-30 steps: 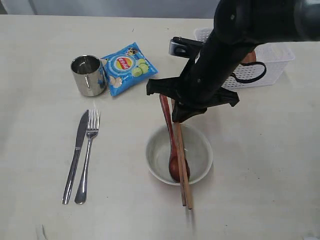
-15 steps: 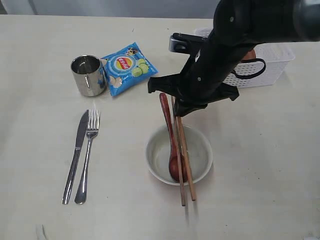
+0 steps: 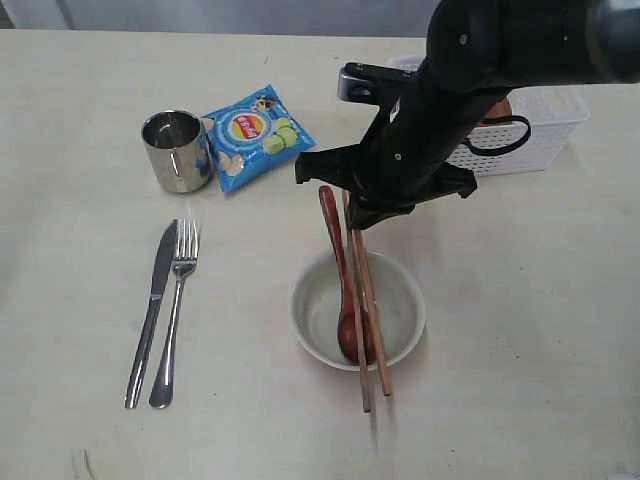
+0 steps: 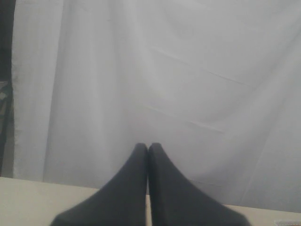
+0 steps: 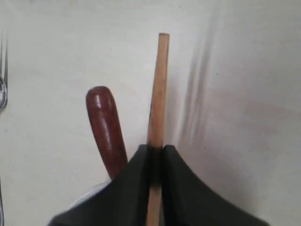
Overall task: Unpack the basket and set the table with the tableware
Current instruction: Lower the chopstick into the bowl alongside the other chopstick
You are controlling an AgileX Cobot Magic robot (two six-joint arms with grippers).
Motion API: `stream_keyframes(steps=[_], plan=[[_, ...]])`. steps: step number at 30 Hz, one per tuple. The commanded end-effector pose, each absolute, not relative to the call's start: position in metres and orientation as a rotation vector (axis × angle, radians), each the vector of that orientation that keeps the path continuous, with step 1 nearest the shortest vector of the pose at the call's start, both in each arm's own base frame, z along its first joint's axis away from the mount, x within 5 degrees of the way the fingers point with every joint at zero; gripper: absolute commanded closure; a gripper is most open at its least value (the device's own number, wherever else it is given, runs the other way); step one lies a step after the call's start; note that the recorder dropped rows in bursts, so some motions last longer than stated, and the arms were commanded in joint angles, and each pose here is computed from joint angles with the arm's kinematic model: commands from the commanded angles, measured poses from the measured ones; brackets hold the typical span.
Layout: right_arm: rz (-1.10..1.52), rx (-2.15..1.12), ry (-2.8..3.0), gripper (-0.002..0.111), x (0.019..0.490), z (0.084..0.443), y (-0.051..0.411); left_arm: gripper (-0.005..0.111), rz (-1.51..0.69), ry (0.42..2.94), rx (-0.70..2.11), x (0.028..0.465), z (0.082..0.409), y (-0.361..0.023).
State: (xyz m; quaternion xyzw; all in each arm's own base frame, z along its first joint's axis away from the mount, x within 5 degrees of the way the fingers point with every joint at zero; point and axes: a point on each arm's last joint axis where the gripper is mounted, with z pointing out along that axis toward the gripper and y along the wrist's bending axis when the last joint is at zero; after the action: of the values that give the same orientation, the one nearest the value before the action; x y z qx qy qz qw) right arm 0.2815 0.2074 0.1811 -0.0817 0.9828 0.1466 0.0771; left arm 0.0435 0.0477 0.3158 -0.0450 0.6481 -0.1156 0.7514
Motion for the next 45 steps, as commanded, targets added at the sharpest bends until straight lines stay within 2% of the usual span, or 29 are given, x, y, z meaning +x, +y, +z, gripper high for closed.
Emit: stream_keyframes(steps=[1,3,16,24,28,31,33,35,45], plan=[[0.426,-0.250,2.939,0.076,0.283,0.180,0.205,0.107,-0.266,1.419,-0.100,0.044,0.314,0.048],[0.426,-0.250,2.939,0.067,0.283,0.180,0.205,0.107,-0.268,1.421,-0.101,0.044,0.314,0.048],[0.413,-0.347,2.945,0.068,0.279,0.184,0.203,0.107,-0.269,1.422,-0.101,0.044,0.314,0.048],[0.276,-0.541,2.973,0.068,0.253,0.228,0.181,0.107,-0.269,1.422,-0.101,0.044,0.314,0.048],[0.229,-0.656,3.046,0.068,0.234,0.212,0.184,0.107,-0.291,1.443,-0.105,0.044,0.312,0.047],[0.290,-0.731,2.930,0.068,0.221,0.202,0.205,0.107,-0.289,1.487,-0.085,0.046,0.303,0.042],[0.289,-0.781,2.893,0.062,0.218,0.201,0.212,0.107,-0.291,1.489,-0.086,0.046,0.302,0.042],[0.267,-0.791,2.893,0.057,0.218,0.201,0.210,0.107,-0.296,1.495,-0.087,0.046,0.302,0.042],[0.313,-0.722,2.960,0.057,0.217,0.192,0.215,0.107,-0.300,1.504,-0.086,0.046,0.301,0.041]])
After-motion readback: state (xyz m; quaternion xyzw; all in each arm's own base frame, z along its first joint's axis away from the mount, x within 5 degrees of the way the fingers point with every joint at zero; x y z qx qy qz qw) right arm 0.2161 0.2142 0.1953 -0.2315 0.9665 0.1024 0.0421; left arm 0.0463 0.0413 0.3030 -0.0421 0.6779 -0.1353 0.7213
